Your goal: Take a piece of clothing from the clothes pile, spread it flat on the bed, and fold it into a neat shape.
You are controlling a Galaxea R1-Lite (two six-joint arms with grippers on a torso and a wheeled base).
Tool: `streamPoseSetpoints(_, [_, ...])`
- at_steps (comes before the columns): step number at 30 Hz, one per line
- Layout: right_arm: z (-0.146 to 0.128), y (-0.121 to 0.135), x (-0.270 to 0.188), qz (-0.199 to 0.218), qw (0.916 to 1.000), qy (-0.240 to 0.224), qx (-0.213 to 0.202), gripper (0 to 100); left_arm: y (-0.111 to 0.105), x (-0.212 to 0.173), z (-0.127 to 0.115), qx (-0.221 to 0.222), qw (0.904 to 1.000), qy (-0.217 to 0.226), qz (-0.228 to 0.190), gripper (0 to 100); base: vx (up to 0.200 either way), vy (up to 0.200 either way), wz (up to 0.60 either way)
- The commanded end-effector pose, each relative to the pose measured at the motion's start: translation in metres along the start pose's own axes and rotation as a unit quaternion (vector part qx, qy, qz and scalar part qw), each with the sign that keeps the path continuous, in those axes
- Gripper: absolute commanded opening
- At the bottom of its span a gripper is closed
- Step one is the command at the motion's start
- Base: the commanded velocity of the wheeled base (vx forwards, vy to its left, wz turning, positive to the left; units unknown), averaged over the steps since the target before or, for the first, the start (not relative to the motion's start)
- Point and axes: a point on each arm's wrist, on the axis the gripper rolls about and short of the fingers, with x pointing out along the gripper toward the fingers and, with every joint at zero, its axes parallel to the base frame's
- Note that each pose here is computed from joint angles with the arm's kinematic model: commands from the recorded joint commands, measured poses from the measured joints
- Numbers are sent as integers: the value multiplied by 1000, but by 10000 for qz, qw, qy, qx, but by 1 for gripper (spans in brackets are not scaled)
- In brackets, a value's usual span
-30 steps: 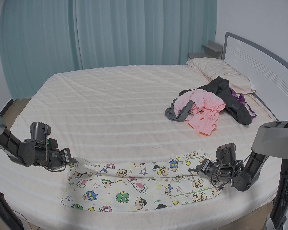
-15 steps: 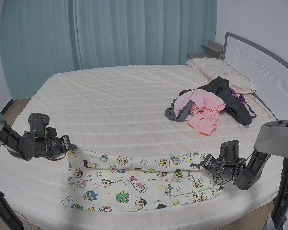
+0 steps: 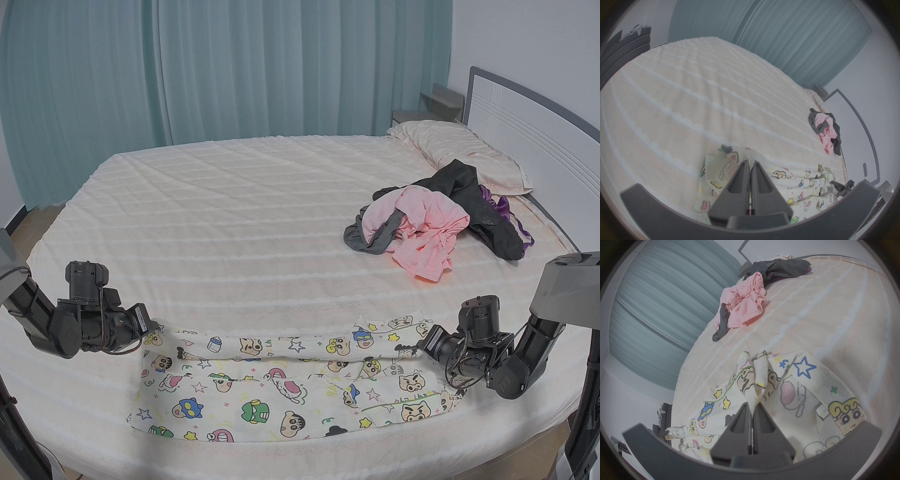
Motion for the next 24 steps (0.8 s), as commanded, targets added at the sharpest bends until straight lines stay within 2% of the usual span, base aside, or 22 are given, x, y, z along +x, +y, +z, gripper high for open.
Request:
streamPoseSetpoints(1, [-1,-2,-3,-29,10000,14,2,0,9,2,-15,-11,9995,284,126,0,0,0,0])
streamPoseSetpoints(5, [-1,-4,-5,-63,10000,33,5,0,16,1,-25,214,9984,466,229,0,0,0,0])
streamPoseSetpoints(13, [-3,-6,-13,-105,9999,66,-33,0,24,-6,-37,343,9966,654,363,0,0,0,0])
streamPoseSetpoints(18, [-3,-6,-16,-96,9999,78,-41,0,33,-12,-51,625,9928,912,457,0,0,0,0])
streamPoseSetpoints(24, [-4,-7,-15,-126,9999,102,-43,0,37,-16,-62,737,9898,1108,506,0,0,0,0])
